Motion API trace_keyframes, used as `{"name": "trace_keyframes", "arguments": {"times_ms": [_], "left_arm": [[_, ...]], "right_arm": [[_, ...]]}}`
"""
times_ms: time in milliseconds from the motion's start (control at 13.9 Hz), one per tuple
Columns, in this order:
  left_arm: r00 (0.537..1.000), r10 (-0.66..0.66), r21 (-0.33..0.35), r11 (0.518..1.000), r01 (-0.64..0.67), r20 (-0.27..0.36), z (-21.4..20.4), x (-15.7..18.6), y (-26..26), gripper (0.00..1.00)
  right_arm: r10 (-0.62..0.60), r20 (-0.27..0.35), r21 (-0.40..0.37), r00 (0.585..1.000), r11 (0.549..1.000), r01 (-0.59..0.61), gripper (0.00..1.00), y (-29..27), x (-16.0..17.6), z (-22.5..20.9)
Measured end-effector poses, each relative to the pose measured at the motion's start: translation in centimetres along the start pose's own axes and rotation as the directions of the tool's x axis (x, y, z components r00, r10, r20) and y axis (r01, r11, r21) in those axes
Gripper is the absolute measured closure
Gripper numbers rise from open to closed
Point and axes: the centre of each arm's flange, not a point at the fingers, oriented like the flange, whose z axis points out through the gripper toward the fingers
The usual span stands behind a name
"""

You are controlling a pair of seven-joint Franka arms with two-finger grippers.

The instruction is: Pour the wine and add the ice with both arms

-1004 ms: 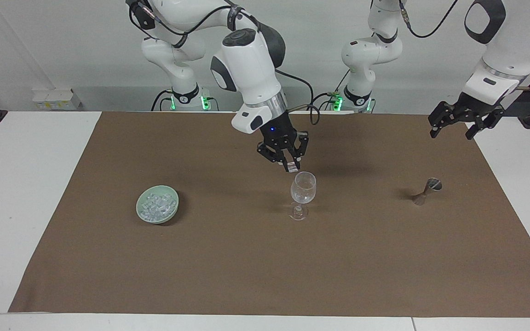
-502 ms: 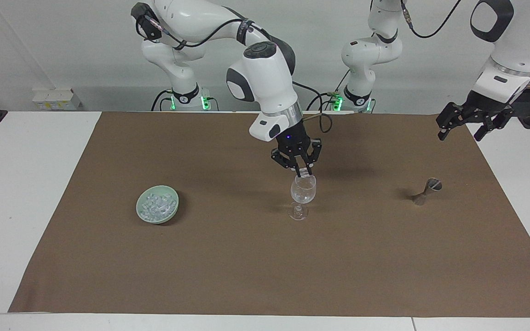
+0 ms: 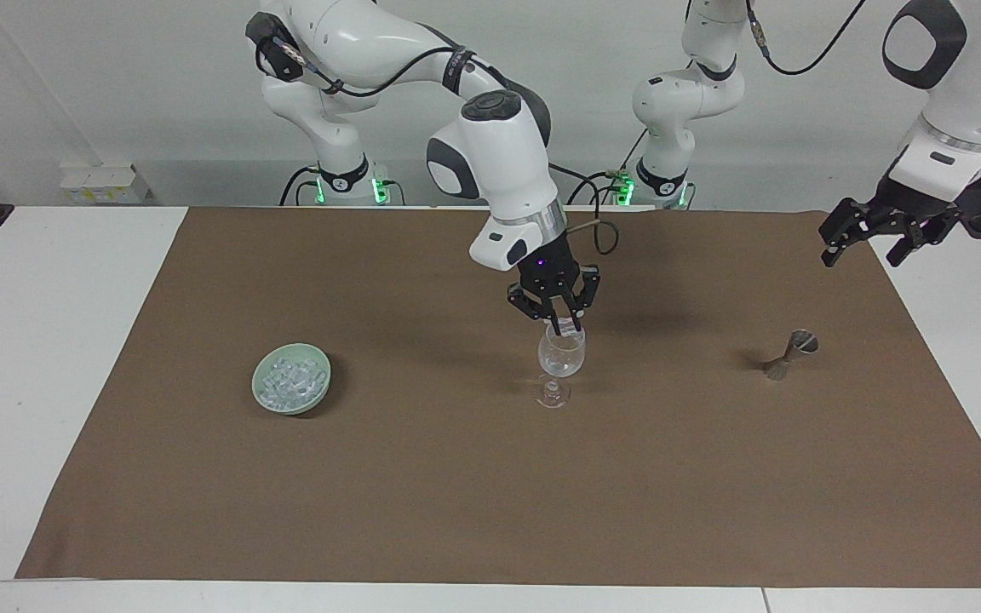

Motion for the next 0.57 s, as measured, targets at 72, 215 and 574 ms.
{"name": "trace_keyframes", "arguments": {"times_ms": [72, 215, 574], "left_arm": [[1.0, -0.001, 0.0, 1.0, 0.001, -0.006, 0.0, 0.1, -0.1, 0.0], [1.0, -0.01, 0.002, 1.0, 0.01, -0.016, 0.1, 0.3, -0.6, 0.0], [1.0, -0.022, 0.003, 1.0, 0.022, -0.017, 0.0, 0.2, -1.3, 0.0]], "right_arm": [[0.0, -0.006, 0.006, 1.0, 1.0, 0.0, 0.74, 0.0, 0.1, 0.1], [-0.006, -0.024, 0.014, 1.0, 1.0, 0.007, 0.74, 0.0, 0.3, 0.4], [-0.008, -0.025, 0.013, 1.0, 1.0, 0.009, 0.74, 0.1, 0.3, 0.8]]}}
